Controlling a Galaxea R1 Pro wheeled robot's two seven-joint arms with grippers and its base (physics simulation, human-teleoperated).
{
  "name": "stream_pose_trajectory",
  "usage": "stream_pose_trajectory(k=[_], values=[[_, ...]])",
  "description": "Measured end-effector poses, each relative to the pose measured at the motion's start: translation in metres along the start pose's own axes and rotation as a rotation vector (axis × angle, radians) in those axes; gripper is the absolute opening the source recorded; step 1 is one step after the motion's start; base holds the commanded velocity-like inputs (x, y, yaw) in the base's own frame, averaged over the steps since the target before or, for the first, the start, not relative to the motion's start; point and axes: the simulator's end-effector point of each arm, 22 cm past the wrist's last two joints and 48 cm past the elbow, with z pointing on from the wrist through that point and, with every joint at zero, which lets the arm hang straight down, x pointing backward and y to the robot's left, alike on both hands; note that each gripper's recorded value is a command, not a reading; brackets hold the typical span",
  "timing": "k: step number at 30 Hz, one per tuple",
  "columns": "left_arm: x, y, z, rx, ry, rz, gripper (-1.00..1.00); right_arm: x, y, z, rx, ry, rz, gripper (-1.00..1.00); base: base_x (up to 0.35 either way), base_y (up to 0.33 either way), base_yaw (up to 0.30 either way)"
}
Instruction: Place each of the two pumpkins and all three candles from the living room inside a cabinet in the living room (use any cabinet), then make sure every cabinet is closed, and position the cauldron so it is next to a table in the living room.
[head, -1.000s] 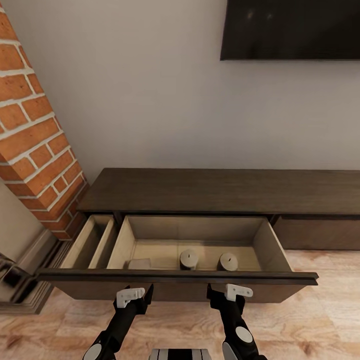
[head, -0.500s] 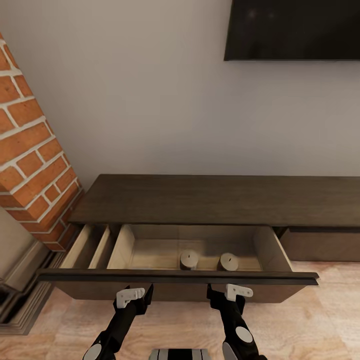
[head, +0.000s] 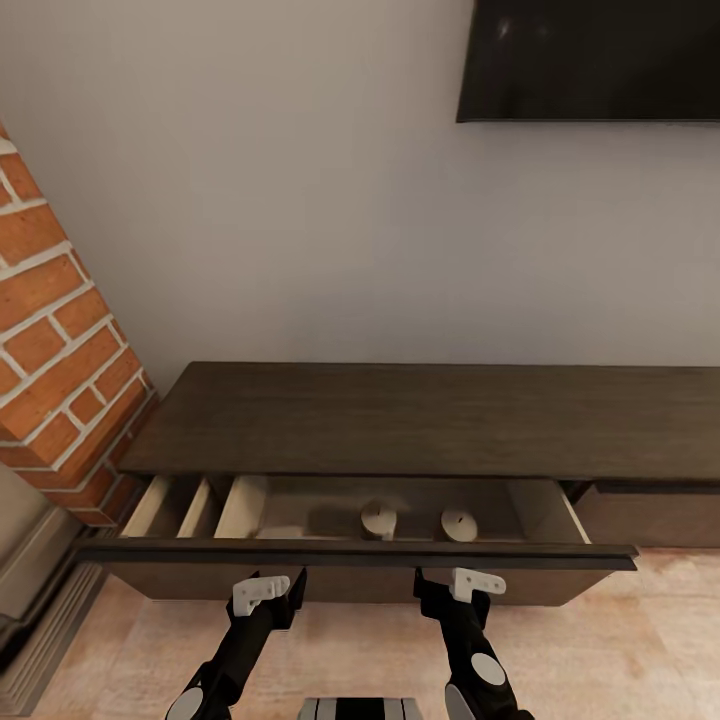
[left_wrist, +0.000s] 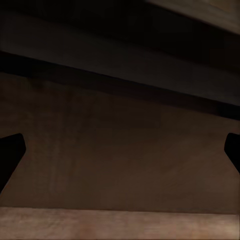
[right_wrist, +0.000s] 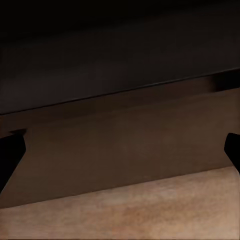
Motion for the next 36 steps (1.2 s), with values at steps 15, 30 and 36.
stream_pose_trajectory(k=[15,30,36], values=[[0.0003,0.0007,0.0,-0.002,0.0,0.0,1.0,-0.0001,-0.0002,0.0001,0.0,0.0,0.0,1.0,0.185,0.0,0.0],[0.0005,0.0008,0.0,-0.002,0.001,0.0,1.0,0.0,-0.0004,0.0001,0.001,0.0,0.0,1.0,0.184,0.0,0.0],[0.0003,0.0008,0.0,-0.003,0.0,0.0,1.0,0.0098,-0.0022,-0.0034,0.004,0.018,0.004,1.0,0.17,0.0,0.0]])
